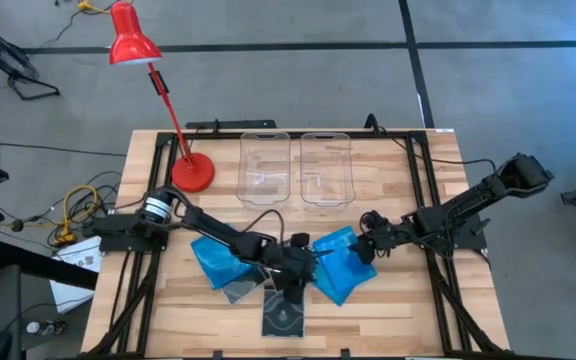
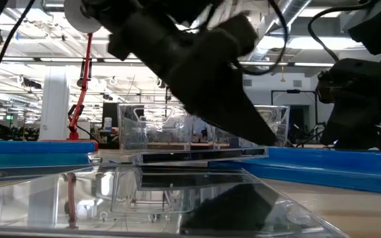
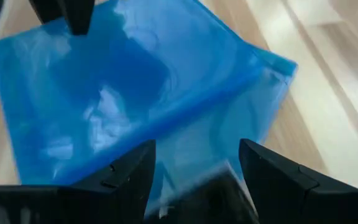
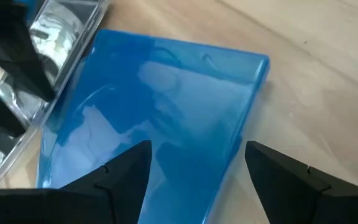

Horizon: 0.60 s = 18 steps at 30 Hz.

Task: Pick & place jewel cases by type
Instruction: Put the right blue cd case into the right transparent bin

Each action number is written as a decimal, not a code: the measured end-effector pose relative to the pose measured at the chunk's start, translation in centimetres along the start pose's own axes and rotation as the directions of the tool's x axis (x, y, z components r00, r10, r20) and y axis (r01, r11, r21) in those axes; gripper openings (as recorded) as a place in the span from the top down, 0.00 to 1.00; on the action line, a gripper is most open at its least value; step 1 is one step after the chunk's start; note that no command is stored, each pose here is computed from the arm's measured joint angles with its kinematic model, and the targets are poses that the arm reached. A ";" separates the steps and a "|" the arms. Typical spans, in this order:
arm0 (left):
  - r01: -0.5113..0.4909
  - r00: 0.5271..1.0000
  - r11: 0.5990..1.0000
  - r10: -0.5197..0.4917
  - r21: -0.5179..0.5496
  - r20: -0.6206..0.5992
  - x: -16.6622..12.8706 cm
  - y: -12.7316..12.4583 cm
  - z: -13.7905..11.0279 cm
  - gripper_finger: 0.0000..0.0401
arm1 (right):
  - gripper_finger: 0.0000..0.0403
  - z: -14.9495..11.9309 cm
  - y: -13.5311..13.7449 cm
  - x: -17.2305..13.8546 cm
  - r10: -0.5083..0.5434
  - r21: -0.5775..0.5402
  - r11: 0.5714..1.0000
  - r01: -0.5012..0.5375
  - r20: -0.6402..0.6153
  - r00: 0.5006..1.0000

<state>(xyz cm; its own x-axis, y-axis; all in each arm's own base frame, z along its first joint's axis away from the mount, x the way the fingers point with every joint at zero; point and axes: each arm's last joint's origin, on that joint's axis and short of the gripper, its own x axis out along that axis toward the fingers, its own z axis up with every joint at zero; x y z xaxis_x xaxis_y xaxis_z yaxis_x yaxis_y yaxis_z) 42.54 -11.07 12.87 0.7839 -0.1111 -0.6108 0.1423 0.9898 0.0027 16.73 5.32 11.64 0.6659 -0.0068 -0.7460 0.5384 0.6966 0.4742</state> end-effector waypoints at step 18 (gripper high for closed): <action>-0.073 0.990 0.991 0.059 -0.109 -0.127 0.4 0.9 -0.4 0.44 | 0.37 -0.2 1.0 -0.2 0.094 -0.033 0.995 -0.095 -0.006 0.996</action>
<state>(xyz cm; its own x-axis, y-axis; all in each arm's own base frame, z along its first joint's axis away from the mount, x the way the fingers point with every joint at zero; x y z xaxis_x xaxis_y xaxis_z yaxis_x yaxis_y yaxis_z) 42.78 -10.24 12.31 0.7079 -0.0401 -0.7052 0.0176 0.9991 -0.0392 17.03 6.16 12.11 0.7108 0.0631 -0.7005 0.4559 0.7171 0.5272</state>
